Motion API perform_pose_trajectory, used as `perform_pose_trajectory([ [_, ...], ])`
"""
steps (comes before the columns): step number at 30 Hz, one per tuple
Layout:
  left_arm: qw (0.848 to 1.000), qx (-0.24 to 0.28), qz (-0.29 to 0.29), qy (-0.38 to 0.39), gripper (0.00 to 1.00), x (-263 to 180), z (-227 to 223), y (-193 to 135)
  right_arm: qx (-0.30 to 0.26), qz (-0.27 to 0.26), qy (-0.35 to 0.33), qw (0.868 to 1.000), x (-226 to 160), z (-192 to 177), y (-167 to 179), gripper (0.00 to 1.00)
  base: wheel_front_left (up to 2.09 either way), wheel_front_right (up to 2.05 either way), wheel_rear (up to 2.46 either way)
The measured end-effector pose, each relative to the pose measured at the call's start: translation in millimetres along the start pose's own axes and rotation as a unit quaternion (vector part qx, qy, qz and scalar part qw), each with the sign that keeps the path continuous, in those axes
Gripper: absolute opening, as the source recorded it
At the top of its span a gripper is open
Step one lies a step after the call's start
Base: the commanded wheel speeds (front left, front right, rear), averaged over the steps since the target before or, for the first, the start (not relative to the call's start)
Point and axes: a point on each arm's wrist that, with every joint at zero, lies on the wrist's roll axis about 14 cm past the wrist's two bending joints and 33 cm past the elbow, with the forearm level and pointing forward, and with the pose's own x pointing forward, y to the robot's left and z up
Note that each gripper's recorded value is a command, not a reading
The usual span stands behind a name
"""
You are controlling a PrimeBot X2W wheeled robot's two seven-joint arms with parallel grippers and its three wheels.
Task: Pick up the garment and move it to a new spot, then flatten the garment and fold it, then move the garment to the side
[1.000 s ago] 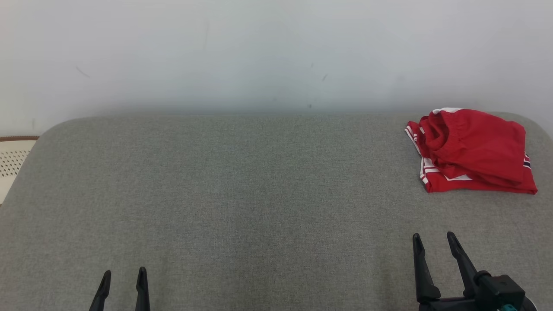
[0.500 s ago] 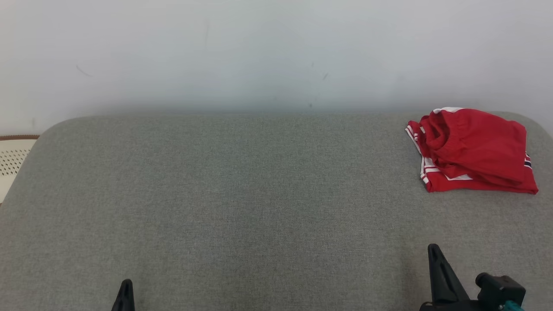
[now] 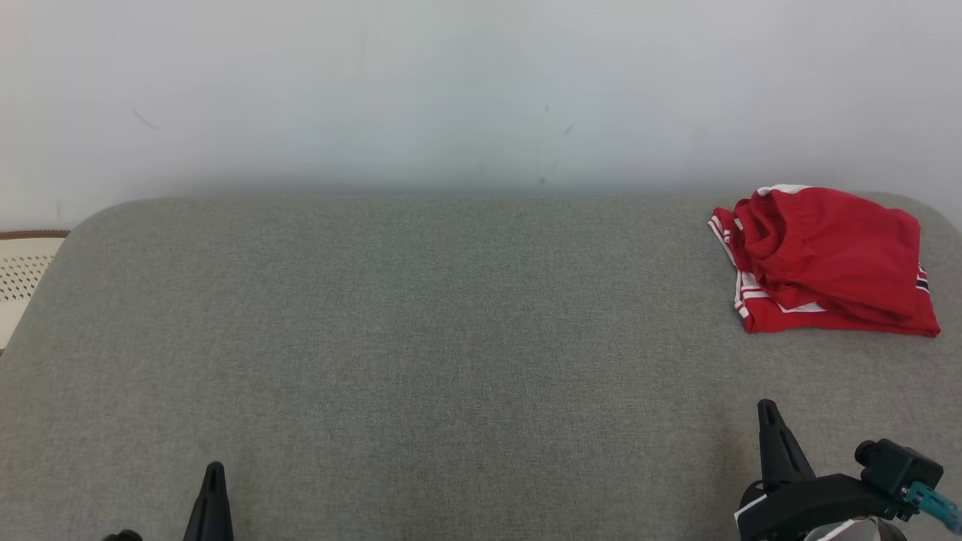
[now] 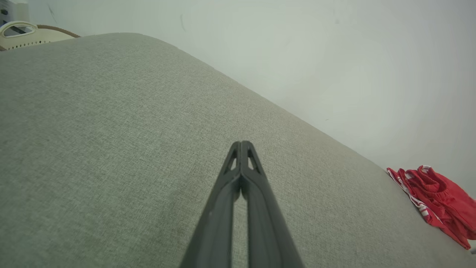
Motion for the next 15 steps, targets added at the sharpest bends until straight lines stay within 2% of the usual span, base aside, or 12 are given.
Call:
perform_pose_trajectory([
  [15,0.994,-0.112,0.009,0.011,0.00,17,-4,-1,0.114,-0.024,0.010,0.993,20,5,-17,0.00,0.00,0.00,0.00],
])
